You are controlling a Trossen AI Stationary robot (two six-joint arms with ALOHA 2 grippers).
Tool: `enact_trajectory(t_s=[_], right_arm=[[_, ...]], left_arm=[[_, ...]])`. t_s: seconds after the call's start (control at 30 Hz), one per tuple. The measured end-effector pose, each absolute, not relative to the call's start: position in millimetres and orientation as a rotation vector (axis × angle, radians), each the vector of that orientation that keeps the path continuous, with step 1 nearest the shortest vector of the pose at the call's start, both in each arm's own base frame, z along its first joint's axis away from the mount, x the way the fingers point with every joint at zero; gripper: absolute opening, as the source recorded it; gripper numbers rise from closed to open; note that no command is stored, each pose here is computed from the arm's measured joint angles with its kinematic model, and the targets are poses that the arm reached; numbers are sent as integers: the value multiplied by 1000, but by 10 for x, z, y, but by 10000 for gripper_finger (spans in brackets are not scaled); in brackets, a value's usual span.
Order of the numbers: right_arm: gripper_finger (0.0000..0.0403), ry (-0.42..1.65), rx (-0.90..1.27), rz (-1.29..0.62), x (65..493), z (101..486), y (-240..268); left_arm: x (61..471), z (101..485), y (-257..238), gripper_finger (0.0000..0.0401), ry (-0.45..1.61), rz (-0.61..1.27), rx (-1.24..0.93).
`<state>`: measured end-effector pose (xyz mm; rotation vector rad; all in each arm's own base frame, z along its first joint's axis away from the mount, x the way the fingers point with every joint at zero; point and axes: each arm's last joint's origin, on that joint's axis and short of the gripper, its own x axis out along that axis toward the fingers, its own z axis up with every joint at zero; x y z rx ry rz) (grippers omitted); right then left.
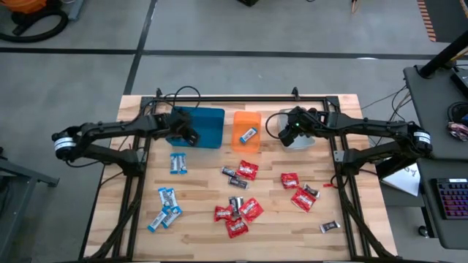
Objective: Sort candy
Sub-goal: Put the red candy into the blue bin, then put the white chocolate bar into the orange bin
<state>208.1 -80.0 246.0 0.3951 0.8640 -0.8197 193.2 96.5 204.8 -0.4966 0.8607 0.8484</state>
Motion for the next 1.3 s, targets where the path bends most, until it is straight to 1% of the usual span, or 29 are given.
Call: enact_trajectory(t_s=[0.07, 0.13, 0.27, 0.43, 0.53, 0.63, 0.7, 0.93, 1.2, 1.3], right_arm=[[136, 864, 394, -819, 2081, 2460, -800], [136, 866, 391, -817, 2081, 2460, -800], [136, 866, 390, -817, 2081, 2460, -800], [136, 869, 384, -814, 2081, 2460, -800], [136, 869, 377, -797, 2092, 2463, -761], [136, 872, 379, -739, 2114, 2473, -675], [136, 875, 379, -696, 2138, 2475, -591], [136, 876, 376, -562, 2211, 2473, -178], [136, 882, 418, -396, 2190, 2465, 419], [136, 888, 420, -368, 2169, 2438, 603]], left_arm=[[1929, 2092, 958, 101, 876, 832, -508], [1948, 2187, 930, 110, 899, 765, -548], [2029, 2390, 775, 115, 925, 669, -619], [2150, 2649, 427, 115, 921, 595, -562], [2176, 2793, 195, 113, 901, 599, -505], [2168, 2853, -32, 110, 876, 613, -445], [2161, 2856, -172, 108, 859, 597, -431], [2112, 2715, -560, 107, 881, 558, -516], [2146, 2501, -885, 107, 954, 563, -538], [2180, 2402, -964, 107, 992, 584, -561]])
